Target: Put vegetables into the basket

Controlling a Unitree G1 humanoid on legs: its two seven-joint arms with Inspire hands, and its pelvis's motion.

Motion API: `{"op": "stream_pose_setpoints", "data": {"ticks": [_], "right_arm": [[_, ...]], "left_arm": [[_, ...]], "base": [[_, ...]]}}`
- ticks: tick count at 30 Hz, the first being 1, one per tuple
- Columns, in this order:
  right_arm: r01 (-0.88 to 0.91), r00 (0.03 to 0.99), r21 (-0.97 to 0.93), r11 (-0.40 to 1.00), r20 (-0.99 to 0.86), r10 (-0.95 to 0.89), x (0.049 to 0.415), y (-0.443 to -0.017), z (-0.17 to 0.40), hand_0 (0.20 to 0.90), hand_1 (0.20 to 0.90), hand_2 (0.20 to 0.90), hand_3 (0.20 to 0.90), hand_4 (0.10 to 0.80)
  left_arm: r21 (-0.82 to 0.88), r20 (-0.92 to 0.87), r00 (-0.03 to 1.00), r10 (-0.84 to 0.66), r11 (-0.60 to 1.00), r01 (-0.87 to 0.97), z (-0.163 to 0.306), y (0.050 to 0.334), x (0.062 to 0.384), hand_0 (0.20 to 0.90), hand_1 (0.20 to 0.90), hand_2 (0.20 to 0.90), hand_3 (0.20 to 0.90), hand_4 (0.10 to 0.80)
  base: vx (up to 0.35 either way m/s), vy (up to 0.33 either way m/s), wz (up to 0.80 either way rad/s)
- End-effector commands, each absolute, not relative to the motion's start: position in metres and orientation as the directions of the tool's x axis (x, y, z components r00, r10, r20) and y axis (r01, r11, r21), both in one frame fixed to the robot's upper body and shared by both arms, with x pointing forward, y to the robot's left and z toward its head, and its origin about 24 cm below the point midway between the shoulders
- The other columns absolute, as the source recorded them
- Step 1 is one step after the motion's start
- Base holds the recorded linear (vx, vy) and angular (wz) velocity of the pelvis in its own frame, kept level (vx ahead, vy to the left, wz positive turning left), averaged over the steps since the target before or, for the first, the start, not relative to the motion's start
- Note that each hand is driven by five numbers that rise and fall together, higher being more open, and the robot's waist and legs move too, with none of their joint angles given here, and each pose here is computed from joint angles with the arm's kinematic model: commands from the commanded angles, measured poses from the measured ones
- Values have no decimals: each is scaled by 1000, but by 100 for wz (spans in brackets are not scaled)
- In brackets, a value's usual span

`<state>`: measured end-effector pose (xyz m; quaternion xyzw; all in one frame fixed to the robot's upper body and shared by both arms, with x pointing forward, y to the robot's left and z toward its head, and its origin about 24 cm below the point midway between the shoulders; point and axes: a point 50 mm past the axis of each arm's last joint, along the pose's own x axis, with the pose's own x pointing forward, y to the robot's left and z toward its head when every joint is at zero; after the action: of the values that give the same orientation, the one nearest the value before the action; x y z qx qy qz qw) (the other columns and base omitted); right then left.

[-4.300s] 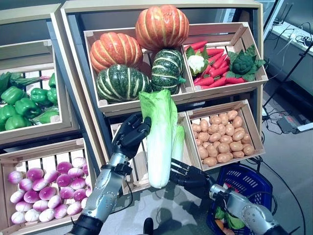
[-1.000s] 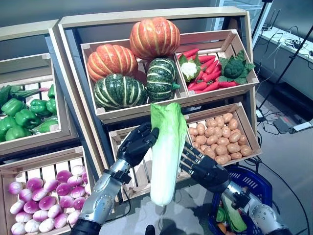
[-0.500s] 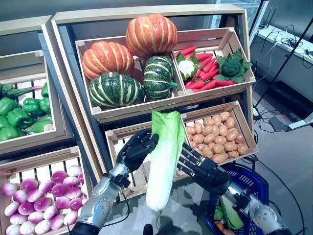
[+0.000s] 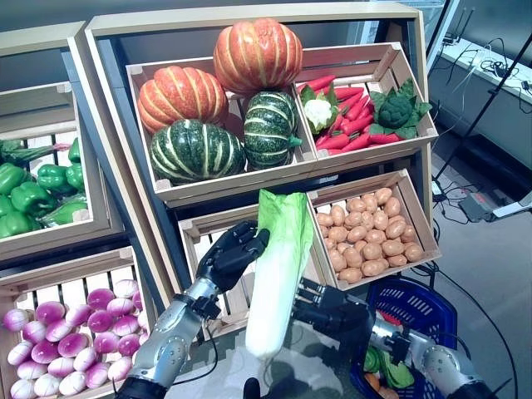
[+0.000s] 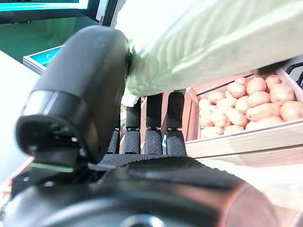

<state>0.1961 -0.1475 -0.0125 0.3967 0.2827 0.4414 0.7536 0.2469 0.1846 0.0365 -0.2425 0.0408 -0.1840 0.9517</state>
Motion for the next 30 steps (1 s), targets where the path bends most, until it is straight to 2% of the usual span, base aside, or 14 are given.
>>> {"op": "stream_pose_setpoints", "data": {"ticks": [1,8,14,18,21,24,30], "right_arm": [[-573,407,797,192,73,911,219,-119,23,900,900,900,900,800],[-534,480,786,313,-23,877,225,-108,19,900,900,900,900,800],[-463,558,817,343,-32,829,230,-95,19,900,900,900,900,800],[-460,563,829,319,-6,827,233,-87,24,900,900,900,900,800],[-482,527,839,254,45,849,231,-82,28,900,900,900,900,800],[-508,471,853,121,158,868,227,-72,37,900,900,900,900,800],[-522,459,850,75,205,864,227,-66,43,900,900,900,900,800]], "left_arm": [[-413,326,878,-351,783,466,97,176,274,300,300,300,300,400],[-424,328,885,-330,786,450,96,172,275,300,300,300,300,400],[-439,334,889,-314,782,442,96,168,276,300,300,300,300,400],[-447,333,889,-314,778,442,96,167,277,300,300,300,300,400],[-451,332,888,-320,773,447,96,165,277,300,300,300,300,400],[-465,320,885,-339,757,459,94,163,277,300,300,300,300,400],[-476,319,884,-342,749,461,93,161,278,300,300,300,300,400]], "base": [[0,0,0],[0,0,0],[0,0,0],[0,0,0],[0,0,0],[0,0,1],[0,0,1]]}}
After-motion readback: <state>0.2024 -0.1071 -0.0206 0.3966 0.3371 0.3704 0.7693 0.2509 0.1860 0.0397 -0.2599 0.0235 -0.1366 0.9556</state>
